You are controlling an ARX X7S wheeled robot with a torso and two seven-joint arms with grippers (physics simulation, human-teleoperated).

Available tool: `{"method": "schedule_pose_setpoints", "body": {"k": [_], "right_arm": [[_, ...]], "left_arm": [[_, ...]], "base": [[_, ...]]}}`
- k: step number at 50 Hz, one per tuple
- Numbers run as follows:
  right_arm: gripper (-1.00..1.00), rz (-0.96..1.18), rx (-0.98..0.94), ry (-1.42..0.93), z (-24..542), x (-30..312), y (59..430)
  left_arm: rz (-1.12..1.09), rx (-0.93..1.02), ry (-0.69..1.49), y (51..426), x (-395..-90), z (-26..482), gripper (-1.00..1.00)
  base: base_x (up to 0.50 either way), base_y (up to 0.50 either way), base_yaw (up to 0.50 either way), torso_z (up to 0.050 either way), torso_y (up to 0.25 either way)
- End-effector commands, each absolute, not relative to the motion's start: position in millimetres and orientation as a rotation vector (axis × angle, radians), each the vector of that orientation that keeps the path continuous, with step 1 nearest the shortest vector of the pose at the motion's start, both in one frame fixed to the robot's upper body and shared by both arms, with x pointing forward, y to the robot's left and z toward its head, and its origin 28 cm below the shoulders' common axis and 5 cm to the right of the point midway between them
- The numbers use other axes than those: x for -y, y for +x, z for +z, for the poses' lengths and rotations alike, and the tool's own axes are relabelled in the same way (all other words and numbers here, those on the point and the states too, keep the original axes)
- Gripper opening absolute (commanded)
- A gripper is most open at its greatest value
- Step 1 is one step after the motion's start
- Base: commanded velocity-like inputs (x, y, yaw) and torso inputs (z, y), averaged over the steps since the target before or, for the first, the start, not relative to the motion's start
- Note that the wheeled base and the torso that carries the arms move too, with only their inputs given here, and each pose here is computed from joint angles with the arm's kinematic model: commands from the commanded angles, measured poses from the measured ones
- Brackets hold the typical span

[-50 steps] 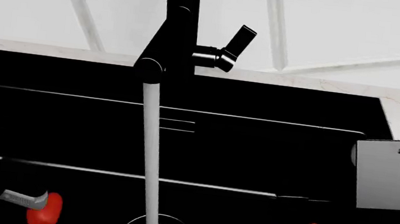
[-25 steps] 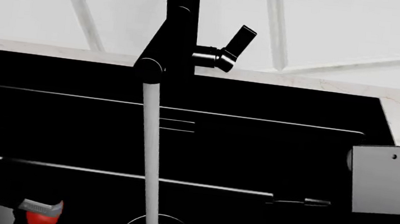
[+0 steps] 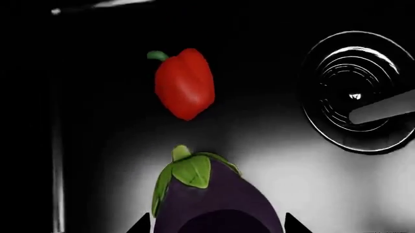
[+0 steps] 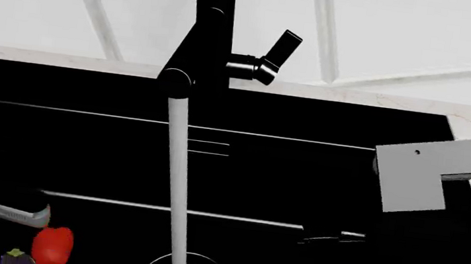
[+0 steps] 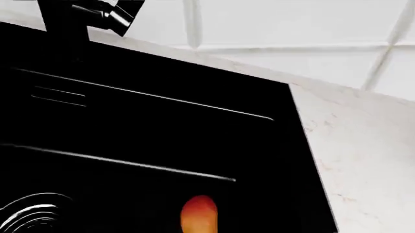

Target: Pick the eggplants and mangos from the sink and place them in one bowl. Place the bell pepper in the other bowl. Then turn off the sink faucet.

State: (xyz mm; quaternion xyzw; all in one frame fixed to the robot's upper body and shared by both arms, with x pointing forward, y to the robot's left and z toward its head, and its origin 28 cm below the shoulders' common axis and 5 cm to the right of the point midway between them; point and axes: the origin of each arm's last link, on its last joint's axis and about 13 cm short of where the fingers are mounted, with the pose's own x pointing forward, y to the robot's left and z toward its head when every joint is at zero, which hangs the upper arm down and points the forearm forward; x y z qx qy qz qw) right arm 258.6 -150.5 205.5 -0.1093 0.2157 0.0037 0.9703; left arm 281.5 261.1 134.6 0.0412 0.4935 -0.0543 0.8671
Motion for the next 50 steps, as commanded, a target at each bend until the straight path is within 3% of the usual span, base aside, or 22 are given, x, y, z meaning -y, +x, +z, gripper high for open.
{"method": "schedule_pose_setpoints", "body": {"k": [1,17,20,37,50], "right_arm": [[1.00,0.113,-0.667,-0.218,222,153,279],[1.00,0.116,-0.765,-0.242,199,163,339],[1.00,0.138,-0.785,-0.257,194,164,351],[1.00,0.128,-0.784,-0.227,177,174,395],[1.00,0.108,-0.761,-0.187,165,179,398]], "left_arm": [[-0.211,-0.788,0.088,250,-264,201,-1.00],[-0.238,-0.546,-0.009,239,-268,244,-1.00],[-0.244,-0.470,0.063,237,-267,245,-1.00],[-0.245,-0.417,0.091,233,-266,247,-1.00],[-0.237,-0.390,0.047,234,-265,254,-1.00]], "base": [[0.00,0.00,0.00,0.000,0.000],[0.00,0.00,0.00,0.000,0.000],[0.00,0.00,0.00,0.000,0.000],[0.00,0.00,0.00,0.000,0.000],[0.00,0.00,0.00,0.000,0.000]]}}
